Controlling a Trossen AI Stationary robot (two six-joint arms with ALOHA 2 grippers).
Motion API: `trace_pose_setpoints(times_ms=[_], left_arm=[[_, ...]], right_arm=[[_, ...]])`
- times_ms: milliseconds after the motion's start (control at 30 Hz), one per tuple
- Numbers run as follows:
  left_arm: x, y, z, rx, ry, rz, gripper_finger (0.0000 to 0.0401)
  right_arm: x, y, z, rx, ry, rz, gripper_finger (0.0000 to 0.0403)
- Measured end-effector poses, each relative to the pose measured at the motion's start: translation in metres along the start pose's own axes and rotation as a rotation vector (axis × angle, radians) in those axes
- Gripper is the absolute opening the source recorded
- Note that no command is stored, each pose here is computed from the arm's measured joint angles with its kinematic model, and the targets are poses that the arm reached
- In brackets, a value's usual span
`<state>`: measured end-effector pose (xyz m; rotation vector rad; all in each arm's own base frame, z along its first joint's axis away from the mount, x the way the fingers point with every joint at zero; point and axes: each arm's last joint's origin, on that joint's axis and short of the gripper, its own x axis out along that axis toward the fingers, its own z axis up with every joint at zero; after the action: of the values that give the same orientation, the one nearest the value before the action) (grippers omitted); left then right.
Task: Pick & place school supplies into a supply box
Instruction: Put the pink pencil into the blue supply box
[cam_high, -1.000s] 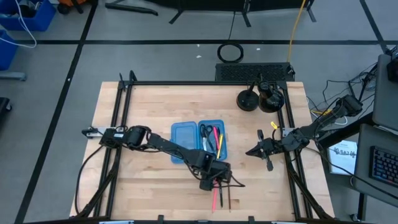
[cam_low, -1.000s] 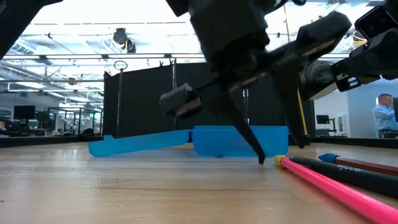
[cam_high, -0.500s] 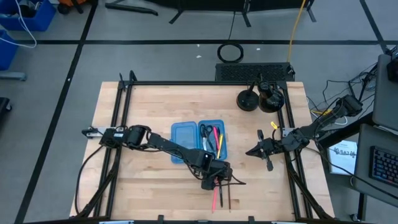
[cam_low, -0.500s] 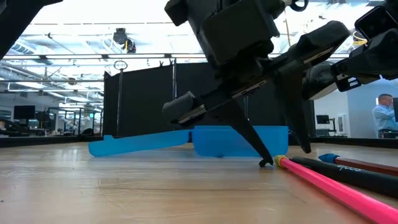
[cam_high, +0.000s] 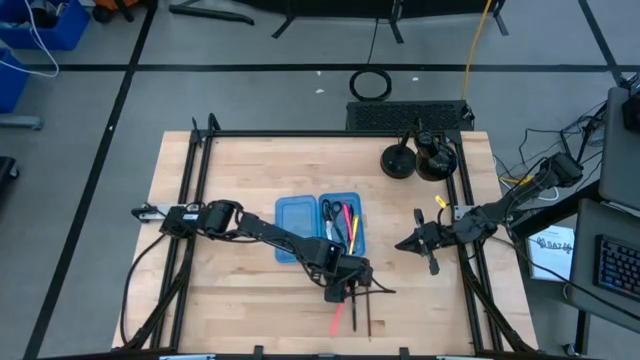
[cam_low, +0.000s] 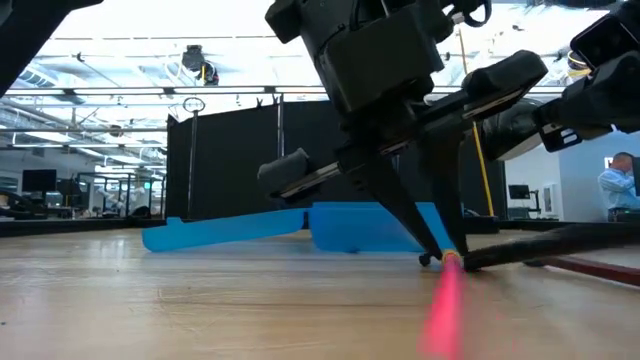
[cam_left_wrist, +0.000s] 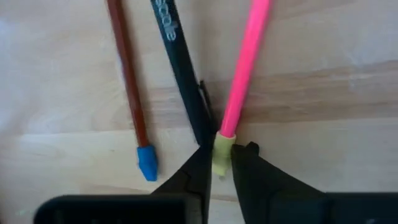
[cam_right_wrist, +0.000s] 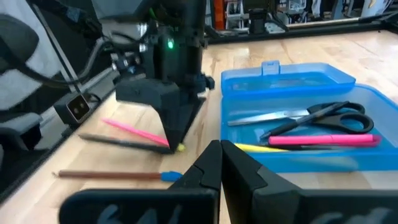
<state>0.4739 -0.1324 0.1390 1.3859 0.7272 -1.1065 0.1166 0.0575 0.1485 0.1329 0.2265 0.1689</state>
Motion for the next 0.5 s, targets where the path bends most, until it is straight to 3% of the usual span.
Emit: trace_pose_setpoints(times_ms=[167, 500], left_arm=[[0.0004, 0.0007, 0.0, -0.011, 0.001, 0.008, 0.0049], [0.0021, -0.0025, 0.0032, 0.0, 0.026, -0.016, 0.0075]], right_arm=[[0.0, -0.0004, -0.0015, 0.023, 0.011, -0.005, 0.0], [-0.0001, -0.0002, -0.0006, 0.031, 0.001, -0.003, 0.0]])
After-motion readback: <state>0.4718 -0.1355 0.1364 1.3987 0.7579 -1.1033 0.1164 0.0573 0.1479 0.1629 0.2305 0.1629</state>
